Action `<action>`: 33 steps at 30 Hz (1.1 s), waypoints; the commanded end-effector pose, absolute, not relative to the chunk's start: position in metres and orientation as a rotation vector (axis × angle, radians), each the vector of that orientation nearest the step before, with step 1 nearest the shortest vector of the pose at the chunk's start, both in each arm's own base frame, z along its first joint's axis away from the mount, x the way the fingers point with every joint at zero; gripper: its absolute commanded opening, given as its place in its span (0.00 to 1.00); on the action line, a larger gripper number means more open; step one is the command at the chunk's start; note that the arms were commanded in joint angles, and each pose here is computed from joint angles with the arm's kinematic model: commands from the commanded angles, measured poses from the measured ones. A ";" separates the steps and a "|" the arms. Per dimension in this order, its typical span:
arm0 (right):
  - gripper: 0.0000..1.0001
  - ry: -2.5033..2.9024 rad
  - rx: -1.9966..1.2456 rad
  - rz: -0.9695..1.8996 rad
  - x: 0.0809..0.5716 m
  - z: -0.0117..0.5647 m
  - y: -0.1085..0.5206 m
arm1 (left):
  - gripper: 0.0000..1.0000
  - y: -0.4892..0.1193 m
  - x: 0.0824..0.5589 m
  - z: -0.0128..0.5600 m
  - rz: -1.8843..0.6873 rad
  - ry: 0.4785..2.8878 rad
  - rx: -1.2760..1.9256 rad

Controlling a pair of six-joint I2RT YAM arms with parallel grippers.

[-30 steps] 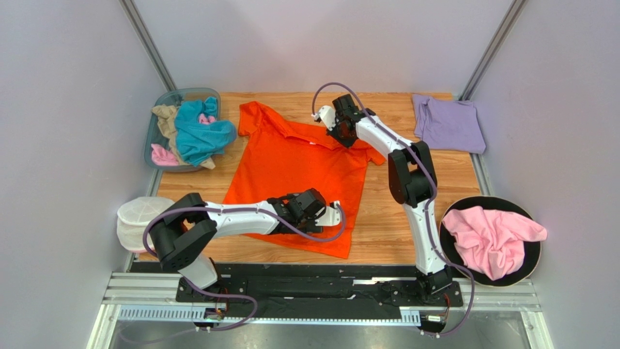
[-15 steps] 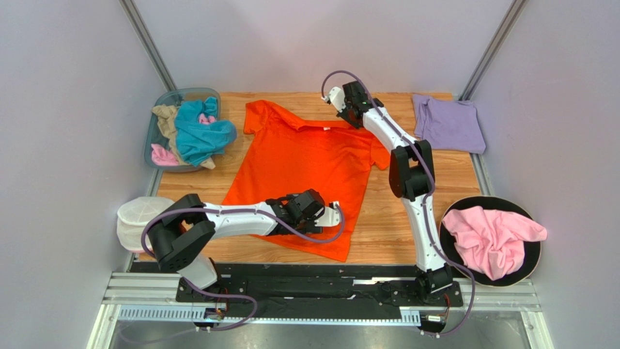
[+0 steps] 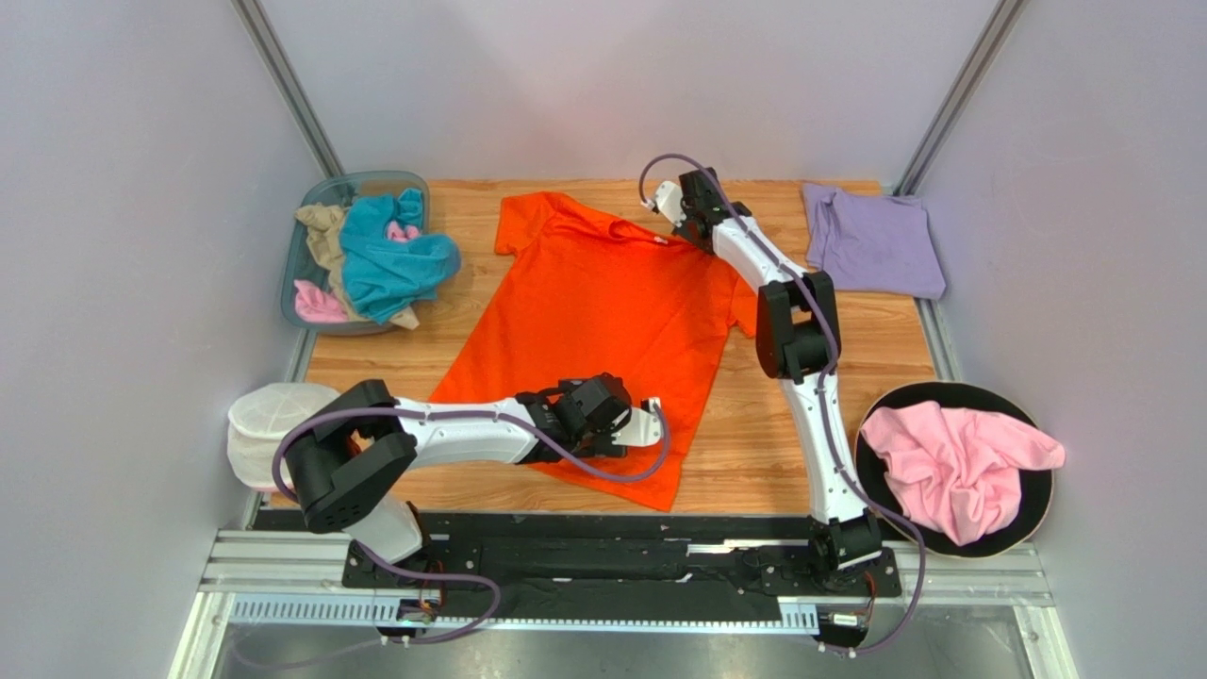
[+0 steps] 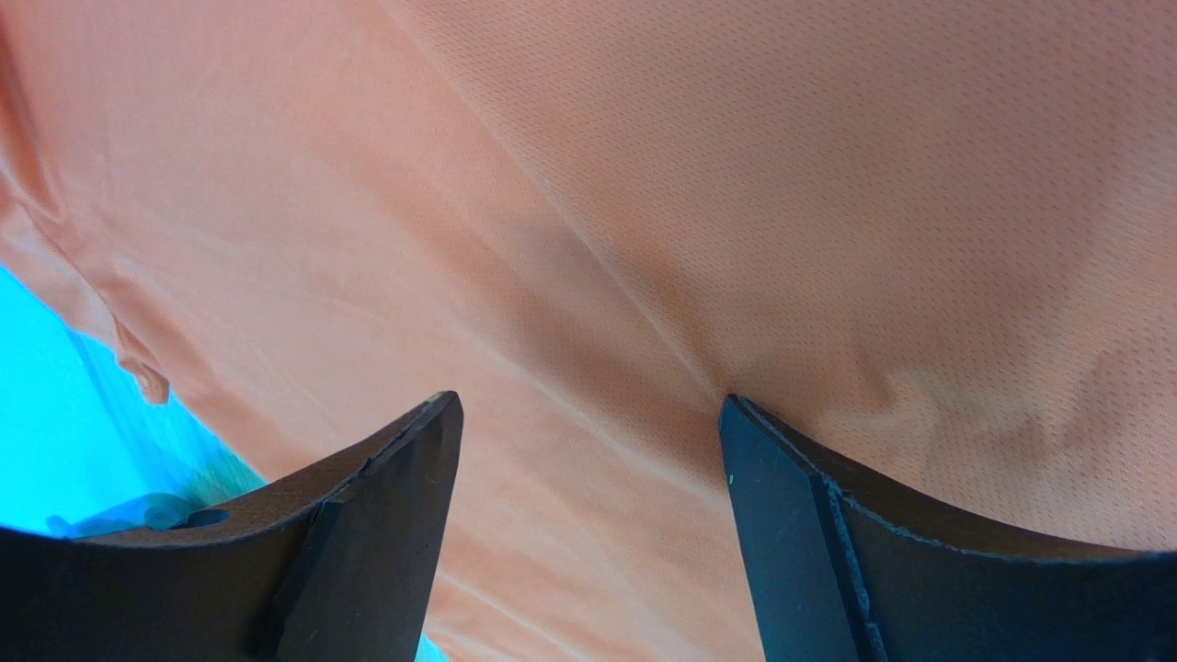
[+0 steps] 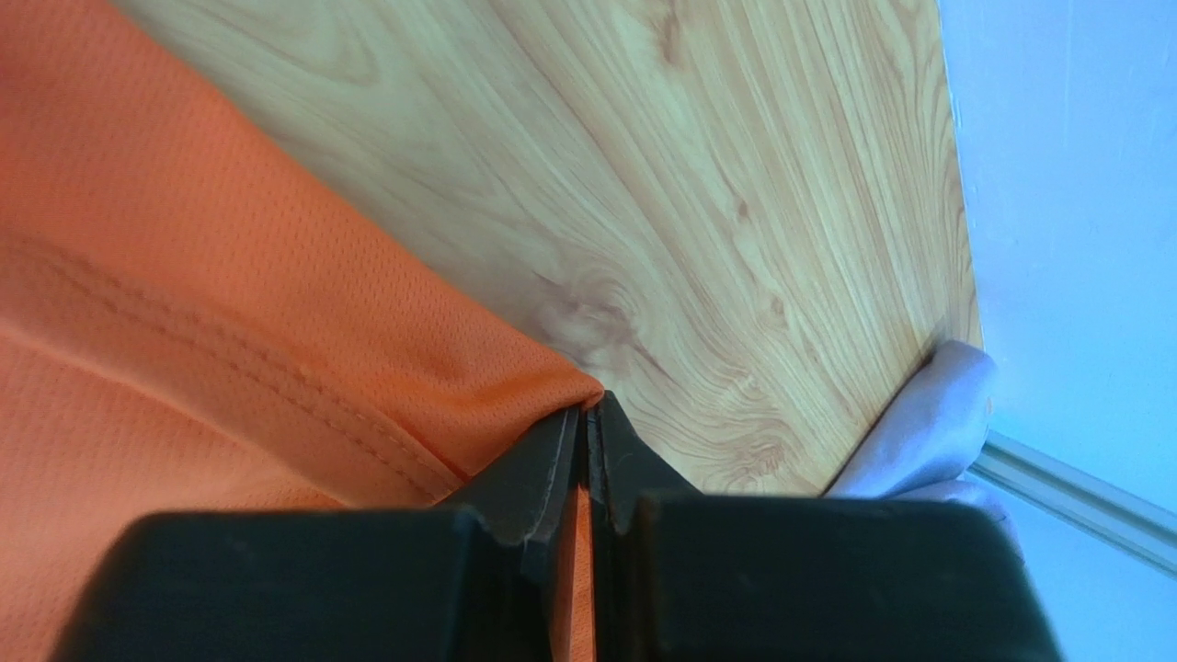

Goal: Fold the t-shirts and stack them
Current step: Flatten the tshirt out

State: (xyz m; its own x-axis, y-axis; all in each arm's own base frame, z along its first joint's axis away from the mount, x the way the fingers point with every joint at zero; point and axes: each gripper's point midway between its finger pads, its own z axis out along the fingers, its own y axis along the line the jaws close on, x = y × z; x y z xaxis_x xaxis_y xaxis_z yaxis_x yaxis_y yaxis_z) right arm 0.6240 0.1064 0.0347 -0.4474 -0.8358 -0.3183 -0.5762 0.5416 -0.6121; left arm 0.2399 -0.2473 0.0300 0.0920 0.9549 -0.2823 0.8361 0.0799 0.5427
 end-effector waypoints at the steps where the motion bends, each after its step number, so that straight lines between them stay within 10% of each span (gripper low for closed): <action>1: 0.07 2.178 -1.067 -0.668 0.633 0.047 0.066 | 0.79 -0.195 0.204 -0.012 0.319 1.856 2.028; 33: 0.08 2.483 -0.994 -0.549 0.445 0.048 0.013 | 0.76 -0.174 0.270 0.053 0.418 1.657 1.866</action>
